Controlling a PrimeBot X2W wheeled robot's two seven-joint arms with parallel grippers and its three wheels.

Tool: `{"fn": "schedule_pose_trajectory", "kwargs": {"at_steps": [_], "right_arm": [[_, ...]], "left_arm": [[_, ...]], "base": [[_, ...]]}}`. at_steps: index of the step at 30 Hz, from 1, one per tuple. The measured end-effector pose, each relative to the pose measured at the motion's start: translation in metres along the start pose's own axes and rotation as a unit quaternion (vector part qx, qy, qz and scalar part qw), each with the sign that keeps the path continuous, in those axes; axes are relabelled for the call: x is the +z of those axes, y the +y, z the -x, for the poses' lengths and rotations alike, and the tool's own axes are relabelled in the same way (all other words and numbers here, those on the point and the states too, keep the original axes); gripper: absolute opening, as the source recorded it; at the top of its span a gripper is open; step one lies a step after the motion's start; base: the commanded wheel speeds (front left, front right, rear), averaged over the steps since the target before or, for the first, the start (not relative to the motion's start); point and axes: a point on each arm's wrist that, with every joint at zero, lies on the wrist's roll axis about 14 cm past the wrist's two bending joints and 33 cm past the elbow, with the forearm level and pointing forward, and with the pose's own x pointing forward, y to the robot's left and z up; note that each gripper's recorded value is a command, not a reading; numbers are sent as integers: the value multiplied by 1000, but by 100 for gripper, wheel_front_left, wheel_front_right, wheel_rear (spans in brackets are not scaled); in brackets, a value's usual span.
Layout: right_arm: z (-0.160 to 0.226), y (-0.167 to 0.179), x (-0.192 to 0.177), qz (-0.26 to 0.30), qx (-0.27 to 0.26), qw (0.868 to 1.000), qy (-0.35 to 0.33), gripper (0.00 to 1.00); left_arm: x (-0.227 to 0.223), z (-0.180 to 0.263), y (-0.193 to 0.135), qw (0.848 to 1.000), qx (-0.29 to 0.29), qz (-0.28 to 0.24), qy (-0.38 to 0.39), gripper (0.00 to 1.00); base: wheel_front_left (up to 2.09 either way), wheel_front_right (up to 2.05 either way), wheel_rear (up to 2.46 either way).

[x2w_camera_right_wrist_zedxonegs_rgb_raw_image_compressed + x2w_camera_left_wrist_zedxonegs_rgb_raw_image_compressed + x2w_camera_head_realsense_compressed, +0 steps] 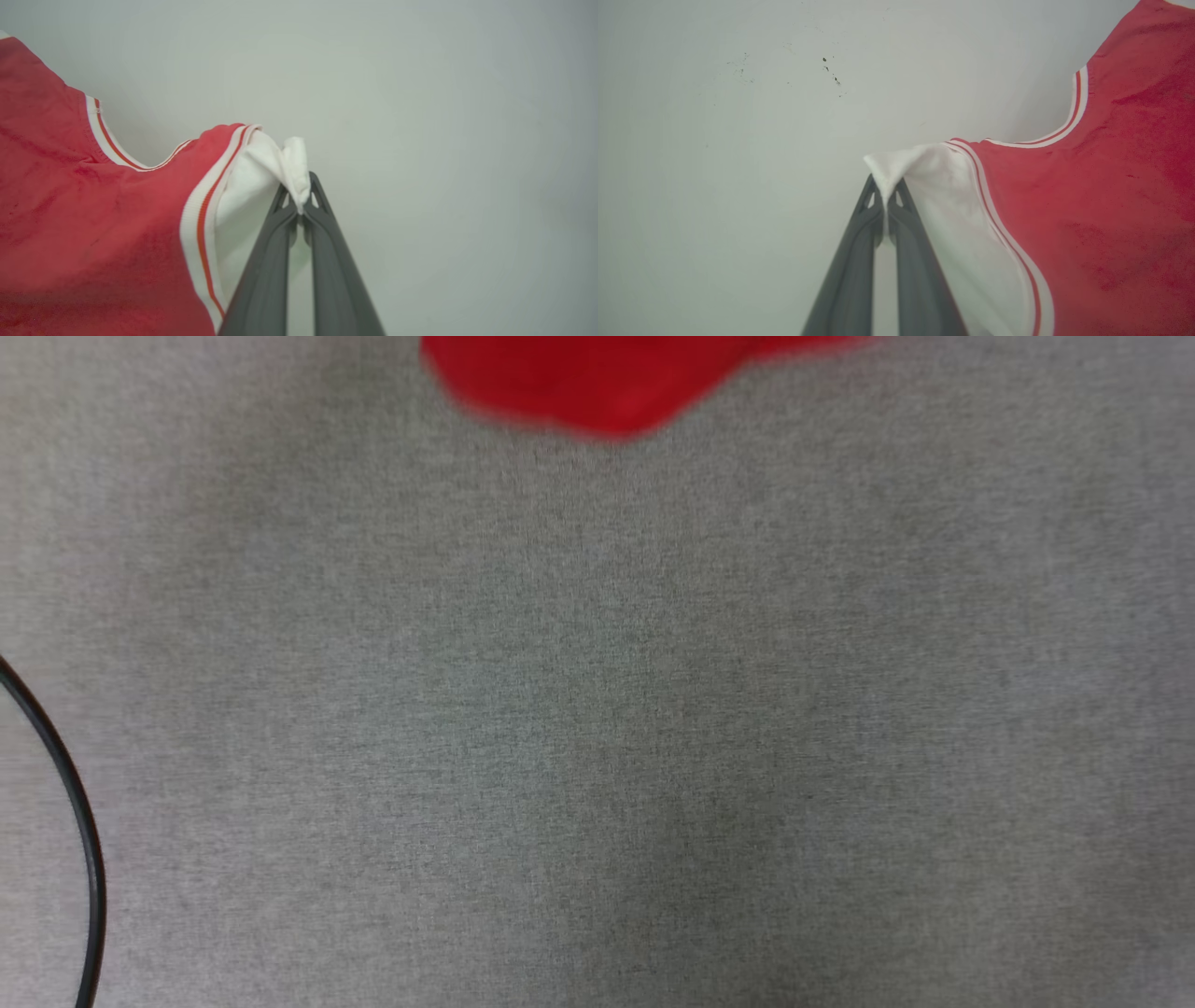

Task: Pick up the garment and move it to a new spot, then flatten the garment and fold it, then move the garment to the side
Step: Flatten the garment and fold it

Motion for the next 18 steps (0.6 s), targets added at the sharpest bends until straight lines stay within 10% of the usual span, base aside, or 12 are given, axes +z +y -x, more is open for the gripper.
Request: {"fn": "schedule_pose_trajectory", "kwargs": {"at_steps": [9, 18], "right_arm": [[-35, 3, 36, 26, -14, 998, -61, 0], [-45, 32, -12, 32, 16, 999, -26, 0]], "left_arm": [[21, -26, 21, 998, 29, 2, -62, 0], [-29, -29, 17, 999, 29, 22, -28, 0]], "base": [[0, 0, 0], [0, 0, 0]]}}
